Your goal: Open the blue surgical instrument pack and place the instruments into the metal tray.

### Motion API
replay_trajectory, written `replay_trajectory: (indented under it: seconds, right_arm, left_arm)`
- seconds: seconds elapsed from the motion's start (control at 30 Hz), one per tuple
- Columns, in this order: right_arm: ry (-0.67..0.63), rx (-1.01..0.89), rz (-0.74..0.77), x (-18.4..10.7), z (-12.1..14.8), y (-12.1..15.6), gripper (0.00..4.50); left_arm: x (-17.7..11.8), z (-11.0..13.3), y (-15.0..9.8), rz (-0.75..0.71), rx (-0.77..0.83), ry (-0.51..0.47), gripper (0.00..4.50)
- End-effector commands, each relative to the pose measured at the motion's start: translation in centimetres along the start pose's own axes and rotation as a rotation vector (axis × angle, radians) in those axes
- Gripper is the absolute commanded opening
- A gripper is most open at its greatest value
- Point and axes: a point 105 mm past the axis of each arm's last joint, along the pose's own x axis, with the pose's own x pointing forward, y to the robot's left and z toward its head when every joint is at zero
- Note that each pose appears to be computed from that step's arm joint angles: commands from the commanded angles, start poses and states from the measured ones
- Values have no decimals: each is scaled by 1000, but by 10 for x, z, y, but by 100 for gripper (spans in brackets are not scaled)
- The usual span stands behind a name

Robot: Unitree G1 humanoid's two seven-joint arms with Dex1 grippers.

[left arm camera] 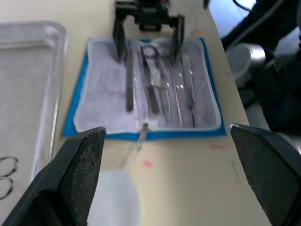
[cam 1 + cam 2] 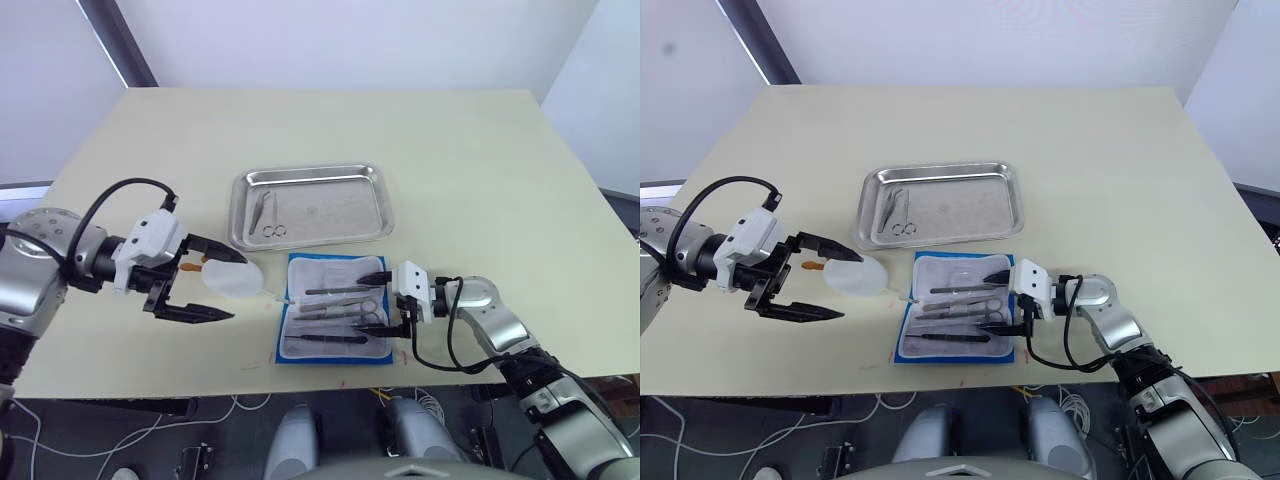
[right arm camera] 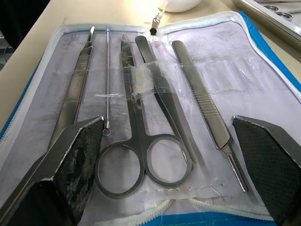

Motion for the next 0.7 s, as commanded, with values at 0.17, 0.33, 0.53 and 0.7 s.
replay_trajectory:
  seconds: [0.17, 0.33, 0.53, 0.7]
  right_arm:
    - [207, 164, -5, -10, -63, 19, 450]
    - [207, 164, -7, -10, -63, 18, 450]
    - [208, 159, -8, -10, -62, 15, 450]
    - [208, 156, -10, -9, -62, 13, 450]
  left_arm:
    - [2, 10, -4, -74, 61, -55, 448]
    - [10, 10, 2, -68, 86, -88, 448]
    - [35, 3, 17, -55, 115, -99, 448]
    - [60, 1, 33, -31, 114, -121, 396]
